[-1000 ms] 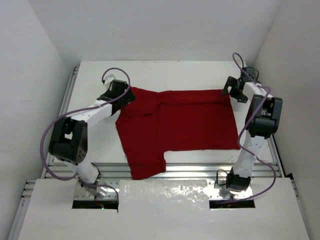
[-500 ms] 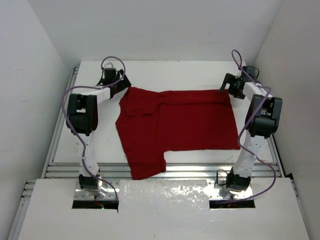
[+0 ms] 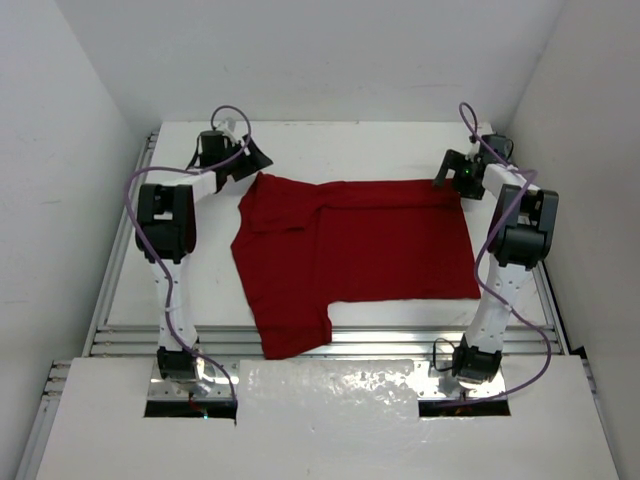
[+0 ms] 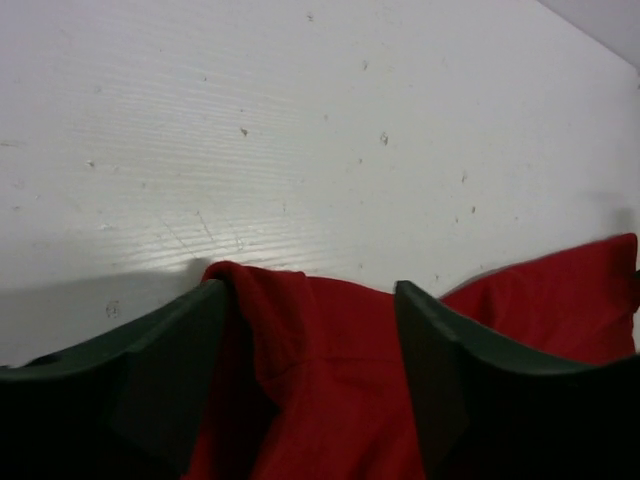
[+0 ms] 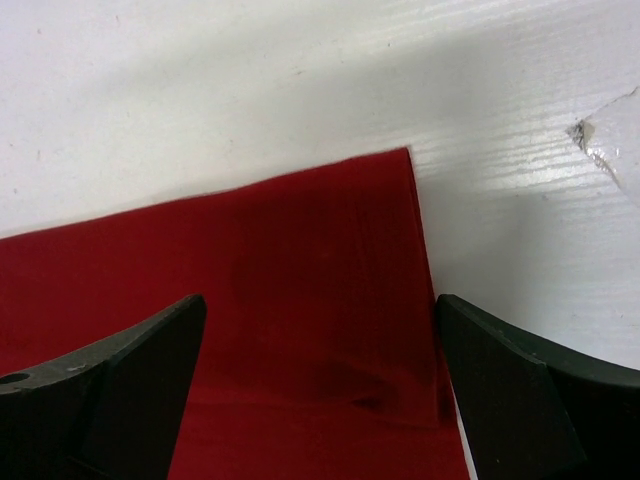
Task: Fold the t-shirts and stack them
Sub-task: Fold the flattened tshirt in 1/3 of the way
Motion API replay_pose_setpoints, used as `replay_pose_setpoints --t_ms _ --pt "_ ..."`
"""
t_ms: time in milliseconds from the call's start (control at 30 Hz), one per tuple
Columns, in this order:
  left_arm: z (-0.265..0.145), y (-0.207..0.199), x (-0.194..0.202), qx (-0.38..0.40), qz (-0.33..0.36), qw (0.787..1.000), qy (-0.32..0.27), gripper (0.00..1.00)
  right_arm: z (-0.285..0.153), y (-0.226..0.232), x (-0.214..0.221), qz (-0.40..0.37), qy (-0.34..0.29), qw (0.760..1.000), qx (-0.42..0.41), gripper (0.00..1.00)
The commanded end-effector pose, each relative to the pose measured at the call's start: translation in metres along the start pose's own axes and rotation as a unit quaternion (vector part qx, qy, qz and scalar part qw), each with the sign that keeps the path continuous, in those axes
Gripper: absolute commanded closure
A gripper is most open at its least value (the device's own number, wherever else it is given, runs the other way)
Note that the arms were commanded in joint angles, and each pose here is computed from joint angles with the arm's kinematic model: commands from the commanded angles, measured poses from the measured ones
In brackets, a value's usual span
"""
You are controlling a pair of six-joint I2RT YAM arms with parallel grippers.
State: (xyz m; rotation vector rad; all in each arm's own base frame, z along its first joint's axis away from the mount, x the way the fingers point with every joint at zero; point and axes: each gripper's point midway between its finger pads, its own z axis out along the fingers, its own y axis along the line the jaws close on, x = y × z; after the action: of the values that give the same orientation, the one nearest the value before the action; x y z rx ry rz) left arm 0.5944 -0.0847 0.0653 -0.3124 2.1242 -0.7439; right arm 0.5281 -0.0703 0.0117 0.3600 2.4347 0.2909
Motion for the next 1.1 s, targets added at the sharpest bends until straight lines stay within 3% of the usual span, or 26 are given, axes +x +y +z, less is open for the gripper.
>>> replay_pose_setpoints --t_ms 0,133,233,267,300,367,400,633,733,800,900,1000,1067 --pt "0.003 0.006 -0.001 0.005 -0.002 1.0 0.013 0.37 -0.01 0.006 -0.025 -0.009 -0.027 1.0 -0.01 0.03" --pt "-0.002 0.03 0.008 -0.068 -0.002 0.998 0.005 0.41 -0.017 0.005 -0.028 -0.01 -0.035 0.999 -0.005 0.03" --pt "0.0 0.033 0.011 -0.075 0.004 0.997 0.007 0.42 -0.017 0.006 -0.026 -0.004 -0.034 0.999 -0.006 0.03" --pt "0.001 0.031 0.012 -0.071 0.001 0.997 0.009 0.49 -0.015 0.006 -0.026 -0.002 -0.033 0.999 -0.006 0.03" --pt "0.002 0.03 0.016 -0.063 -0.003 0.998 0.015 0.74 -0.014 0.005 -0.026 0.004 -0.035 0.999 -0.004 0.03" --pt "0.0 0.03 0.019 -0.064 -0.011 0.998 0.015 0.86 -0.013 0.004 -0.027 0.011 -0.039 0.999 -0.001 0.03" --pt "-0.003 0.026 0.014 -0.059 -0.011 0.998 0.007 1.0 -0.012 0.004 -0.028 0.016 -0.041 0.999 0.002 0.03" --pt "-0.032 0.064 0.009 -0.188 -0.051 0.979 -0.055 1.0 -0.019 -0.001 -0.054 0.037 -0.123 0.991 0.025 0.03" --pt "-0.036 0.064 0.002 -0.197 -0.049 0.977 -0.064 1.0 -0.013 -0.007 -0.053 0.044 -0.103 0.993 0.035 0.04" --pt "-0.031 0.062 0.001 -0.191 -0.044 0.979 -0.055 1.0 0.006 -0.005 -0.059 0.03 -0.085 0.996 0.02 0.09" --pt "-0.027 0.061 0.002 -0.184 -0.041 0.981 -0.048 1.0 0.02 -0.003 -0.049 0.028 -0.058 0.998 0.003 0.28" --pt "-0.023 0.054 0.001 -0.163 -0.038 0.985 -0.044 1.0 0.024 0.002 -0.045 0.02 -0.058 0.998 -0.016 0.31" --pt "-0.022 0.052 0.002 -0.157 -0.035 0.986 -0.039 1.0 0.032 0.005 -0.047 0.017 -0.049 0.998 -0.026 0.4"
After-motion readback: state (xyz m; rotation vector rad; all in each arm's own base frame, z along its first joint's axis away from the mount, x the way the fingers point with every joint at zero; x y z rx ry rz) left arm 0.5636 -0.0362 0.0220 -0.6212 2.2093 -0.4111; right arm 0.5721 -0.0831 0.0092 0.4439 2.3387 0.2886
